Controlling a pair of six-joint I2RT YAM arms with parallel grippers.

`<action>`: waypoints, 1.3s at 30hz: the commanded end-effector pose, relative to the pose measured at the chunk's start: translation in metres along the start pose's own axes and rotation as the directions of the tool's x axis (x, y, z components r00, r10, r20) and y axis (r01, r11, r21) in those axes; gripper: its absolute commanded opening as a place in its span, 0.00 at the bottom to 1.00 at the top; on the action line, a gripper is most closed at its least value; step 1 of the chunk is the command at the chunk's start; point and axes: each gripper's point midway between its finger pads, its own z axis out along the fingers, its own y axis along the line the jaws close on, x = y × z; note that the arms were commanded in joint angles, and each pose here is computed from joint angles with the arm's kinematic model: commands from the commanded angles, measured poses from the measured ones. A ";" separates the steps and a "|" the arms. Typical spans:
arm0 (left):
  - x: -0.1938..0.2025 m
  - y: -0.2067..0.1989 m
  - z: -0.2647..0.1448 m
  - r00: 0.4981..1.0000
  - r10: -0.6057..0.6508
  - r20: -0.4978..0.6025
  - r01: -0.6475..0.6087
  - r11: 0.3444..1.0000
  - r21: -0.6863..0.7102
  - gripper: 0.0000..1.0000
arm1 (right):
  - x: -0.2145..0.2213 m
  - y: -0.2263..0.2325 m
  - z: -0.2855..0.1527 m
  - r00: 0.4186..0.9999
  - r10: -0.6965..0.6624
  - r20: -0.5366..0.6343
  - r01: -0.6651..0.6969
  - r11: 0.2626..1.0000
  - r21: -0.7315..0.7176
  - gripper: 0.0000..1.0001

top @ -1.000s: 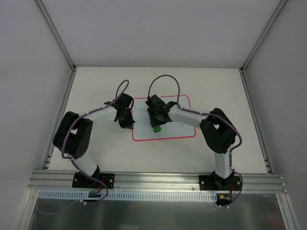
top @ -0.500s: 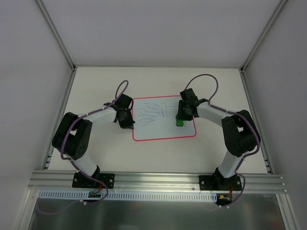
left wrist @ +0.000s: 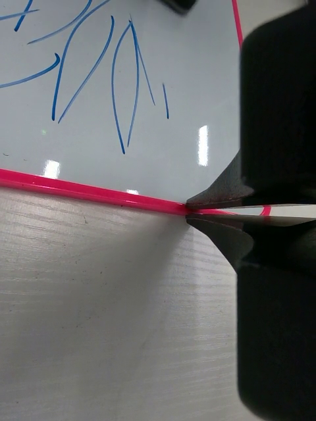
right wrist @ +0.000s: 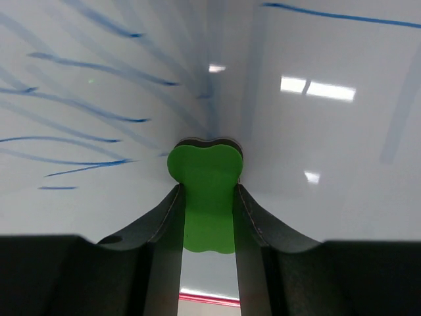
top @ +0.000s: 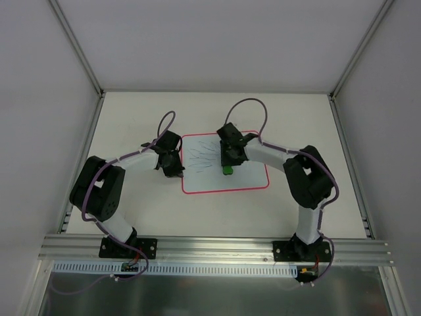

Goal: Erase the whiteboard

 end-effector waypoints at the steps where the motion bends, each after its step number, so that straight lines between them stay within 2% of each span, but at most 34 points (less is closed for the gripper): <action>1: 0.045 0.050 0.006 0.991 0.009 -0.133 -0.033 0.983 -0.181 0.00 | 0.104 0.039 0.008 0.920 -0.207 -0.334 0.198 0.978 -0.061 0.00; 5: 0.045 0.051 0.004 0.991 0.004 -0.130 -0.027 0.983 -0.179 0.00 | 0.103 0.032 0.006 0.918 -0.214 -0.333 0.212 0.976 -0.041 0.00; 8: 0.046 0.054 0.004 0.991 0.003 -0.133 -0.028 0.983 -0.184 0.00 | 0.101 -0.008 0.003 0.931 -0.134 -0.339 0.158 0.986 0.044 0.00; 10: 0.047 0.055 0.004 0.991 0.002 -0.133 -0.027 0.982 -0.185 0.00 | 0.091 -0.038 -0.003 0.952 -0.054 -0.301 0.094 0.988 0.123 0.00; 12: 0.048 0.056 0.004 0.990 0.003 -0.138 -0.028 0.982 -0.185 0.00 | 0.099 -0.075 -0.007 0.950 0.049 -0.308 0.016 0.978 0.206 0.00; 16: 0.048 0.055 0.001 0.991 0.008 -0.130 -0.031 0.984 -0.173 0.00 | 0.097 -0.111 -0.023 0.951 0.196 -0.239 -0.125 0.951 0.282 0.00; 21: 0.048 0.055 -0.001 0.992 0.010 -0.128 -0.031 0.985 -0.167 0.00 | 0.088 -0.125 -0.038 0.947 0.286 -0.144 -0.223 0.912 0.343 0.00; 25: 0.048 0.053 -0.002 0.991 0.016 -0.130 -0.036 0.987 -0.158 0.00 | 0.079 -0.125 -0.034 0.935 0.330 -0.128 -0.269 0.896 0.353 0.00; 28: 0.048 0.053 -0.002 0.991 0.020 -0.133 -0.041 0.987 -0.157 0.00 | 0.068 -0.120 -0.021 0.940 0.306 -0.149 -0.239 0.905 0.353 0.00; 32: 0.048 0.052 -0.002 0.990 0.026 -0.136 -0.046 0.987 -0.151 0.00 | 0.024 -0.102 0.001 0.938 0.321 -0.133 -0.271 0.915 0.300 0.00; 39: 0.053 0.055 -0.002 0.989 0.025 -0.148 -0.048 0.987 -0.151 0.00 | -0.029 -0.107 0.032 0.940 0.329 -0.086 -0.291 0.909 0.300 0.00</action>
